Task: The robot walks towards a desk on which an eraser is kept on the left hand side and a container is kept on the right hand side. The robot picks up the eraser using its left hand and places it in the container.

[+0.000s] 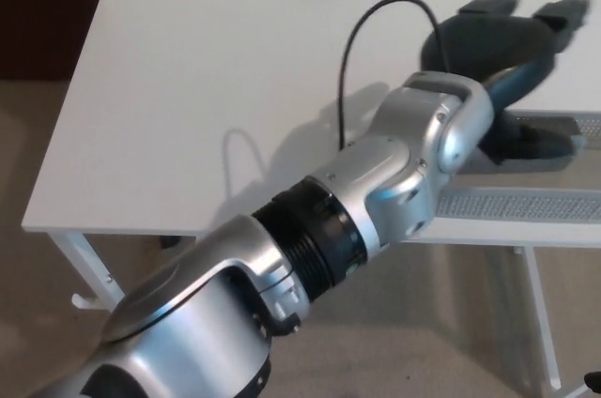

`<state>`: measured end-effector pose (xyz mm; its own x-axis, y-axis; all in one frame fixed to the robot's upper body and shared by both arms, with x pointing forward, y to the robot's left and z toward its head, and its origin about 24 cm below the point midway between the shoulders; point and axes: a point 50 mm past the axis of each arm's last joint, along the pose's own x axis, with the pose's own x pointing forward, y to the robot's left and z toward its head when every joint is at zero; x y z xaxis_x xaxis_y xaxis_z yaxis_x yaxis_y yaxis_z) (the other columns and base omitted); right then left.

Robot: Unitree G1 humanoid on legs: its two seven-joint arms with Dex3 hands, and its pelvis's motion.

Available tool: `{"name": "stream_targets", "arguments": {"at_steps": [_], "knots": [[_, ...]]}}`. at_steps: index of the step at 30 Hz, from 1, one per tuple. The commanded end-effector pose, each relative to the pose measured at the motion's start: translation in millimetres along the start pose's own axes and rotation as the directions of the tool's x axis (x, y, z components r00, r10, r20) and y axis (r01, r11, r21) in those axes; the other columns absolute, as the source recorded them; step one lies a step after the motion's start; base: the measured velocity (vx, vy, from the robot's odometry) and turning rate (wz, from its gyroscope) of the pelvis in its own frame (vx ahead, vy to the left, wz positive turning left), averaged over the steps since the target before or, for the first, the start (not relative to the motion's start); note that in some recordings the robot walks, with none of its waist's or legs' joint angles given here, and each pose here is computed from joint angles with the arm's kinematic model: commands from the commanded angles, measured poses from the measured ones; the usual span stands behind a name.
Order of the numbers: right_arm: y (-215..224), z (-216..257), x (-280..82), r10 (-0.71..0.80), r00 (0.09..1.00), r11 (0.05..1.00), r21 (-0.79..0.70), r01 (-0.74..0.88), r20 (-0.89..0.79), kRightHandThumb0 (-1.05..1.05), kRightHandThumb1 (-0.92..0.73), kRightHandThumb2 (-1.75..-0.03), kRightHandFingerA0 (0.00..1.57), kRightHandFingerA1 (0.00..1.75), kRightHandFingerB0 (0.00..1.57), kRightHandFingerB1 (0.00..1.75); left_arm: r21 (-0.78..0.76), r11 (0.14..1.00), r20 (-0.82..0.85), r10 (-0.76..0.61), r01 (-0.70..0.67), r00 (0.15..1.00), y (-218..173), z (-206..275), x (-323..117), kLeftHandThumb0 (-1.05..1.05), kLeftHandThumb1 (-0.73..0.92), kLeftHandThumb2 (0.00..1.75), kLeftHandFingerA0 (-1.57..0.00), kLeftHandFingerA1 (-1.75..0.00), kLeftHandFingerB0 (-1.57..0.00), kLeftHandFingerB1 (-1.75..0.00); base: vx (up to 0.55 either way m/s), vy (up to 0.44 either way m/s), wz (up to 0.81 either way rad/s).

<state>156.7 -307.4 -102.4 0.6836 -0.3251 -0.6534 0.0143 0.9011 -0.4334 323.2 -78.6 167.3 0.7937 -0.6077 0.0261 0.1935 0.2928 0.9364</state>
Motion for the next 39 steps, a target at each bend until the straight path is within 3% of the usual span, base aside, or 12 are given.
{"name": "stream_targets", "arguments": {"at_steps": [1, 7, 13, 19, 25, 26, 29, 30, 32, 33, 35, 39], "knots": [[-10, 0, 1, -0.012, 1.0, 1.0, -0.024, 0.012, -0.014, -0.22, -0.54, -0.56, 0.73, 0.49, 0.66, 0.48, -0.029, 0.997, 0.419, 0.073, -0.067, 0.905, 55, 46, -93, -0.98, 0.58, 0.99, 0.0, 0.0, 0.0, -0.07, 0.0, 0.0, 0.0], [-14, 14, 7, -0.019, 0.999, 0.999, -0.031, 0.02, 0.025, -0.3, -0.51, -0.55, 0.79, 0.53, 0.67, 0.48, -0.273, 0.958, 0.548, 0.078, 0.089, 0.833, 96, 22, -183, -0.72, 0.55, 0.58, 0.0, -0.17, -0.08, -0.27, 0.0, 0.0, 0.0], [-21, 19, 9, -0.016, 1.0, 0.999, -0.045, 0.017, 0.025, -0.24, -0.54, -0.55, 0.72, 0.5, 0.63, 0.47, -0.407, 0.87, 0.678, 0.083, 0.279, 0.73, 93, -6, -246, -0.93, 0.65, 1.03, -0.07, -0.36, -0.12, -0.4, 0.0, 0.0, 0.0], [-21, 3, 4, -0.029, 0.999, 0.998, -0.054, 0.027, -0.036, -0.23, -0.55, -0.55, 0.69, 0.47, 0.65, 0.46, -0.543, 0.757, 0.669, 0.127, 0.365, 0.732, 47, -16, -313, -0.73, 0.72, 0.61, -0.38, -0.37, -0.71, -0.42, 0.0, 0.0, 0.0], [-16, -8, 1, -0.023, 0.997, 0.998, -0.066, 0.019, -0.07, -0.2, -0.55, -0.56, 0.7, 0.48, 0.64, 0.46, -0.634, 0.619, 0.629, 0.066, 0.462, 0.775, 35, -53, -348, -0.95, 0.82, 0.66, -0.57, -0.43, -0.71, -0.42, 0.0, 0.0, 0.0], [-15, -13, -1, -0.021, 0.996, 0.998, -0.068, 0.016, -0.082, -0.2, -0.55, -0.56, 0.7, 0.48, 0.63, 0.46, -0.646, 0.585, 0.635, 0.053, 0.491, 0.771, 35, -62, -356, -0.99, 0.61, 1.04, -0.43, -0.47, -0.53, -0.51, 0.0, 0.0, 0.0], [-14, -18, -3, -0.009, 0.996, 0.999, -0.049, 0.005, -0.089, -0.2, -0.56, -0.56, 0.66, 0.47, 0.61, 0.46, -0.686, 0.511, 0.617, 0.03, 0.518, 0.787, 33, -79, -368, -0.96, 0.79, 0.65, -0.53, -0.39, -0.65, -0.41, 0.0, 0.0, 0.0], [-14, -19, -4, -0.01, 0.996, 0.998, -0.055, 0.005, -0.092, -0.21, -0.55, -0.56, 0.69, 0.48, 0.63, 0.47, -0.696, 0.517, 0.603, 0.042, 0.499, 0.797, 32, -84, -373, -0.92, 0.63, 1.13, -0.47, -0.46, -0.7, -0.58, 0.0, 0.0, 0.0], [-14, -19, -3, -0.016, 0.995, 0.998, -0.063, 0.01, -0.097, -0.21, -0.54, -0.56, 0.7, 0.48, 0.64, 0.47, -0.717, 0.512, 0.57, 0.04, 0.473, 0.821, 31, -91, -379, -1.02, 0.88, 0.69, -0.68, -0.44, -0.8, -0.44, 0.0, 0.0, 0.0], [-14, -18, -3, -0.016, 0.995, 0.998, -0.059, 0.011, -0.099, -0.21, -0.54, -0.56, 0.69, 0.48, 0.65, 0.47, -0.728, 0.499, 0.553, 0.022, 0.47, 0.833, 30, -93, -381, -1.0, 0.66, 1.15, -0.69, -0.52, -0.8, -0.53, 0.0, 0.0, 0.0], [-14, -21, -4, -0.018, 0.995, 0.998, -0.059, 0.012, -0.102, -0.2, -0.54, -0.55, 0.7, 0.48, 0.66, 0.47, -0.754, 0.434, 0.537, -0.025, 0.493, 0.843, 21, -104, -386, -0.95, 0.81, 0.66, -0.77, -0.43, -0.72, -0.41, 0.0, 0.0, 0.0], [-12, -36, -12, -0.014, 0.992, 0.999, -0.05, 0.008, -0.124, -0.22, -0.55, -0.56, 0.69, 0.48, 0.63, 0.47, -0.813, 0.389, 0.33, -0.305, 0.433, 0.893, -21, -141, -384, -0.85, 0.83, 0.66, -0.69, -0.4, -0.65, -0.39, 0.0, 0.0, 0.0]]}}
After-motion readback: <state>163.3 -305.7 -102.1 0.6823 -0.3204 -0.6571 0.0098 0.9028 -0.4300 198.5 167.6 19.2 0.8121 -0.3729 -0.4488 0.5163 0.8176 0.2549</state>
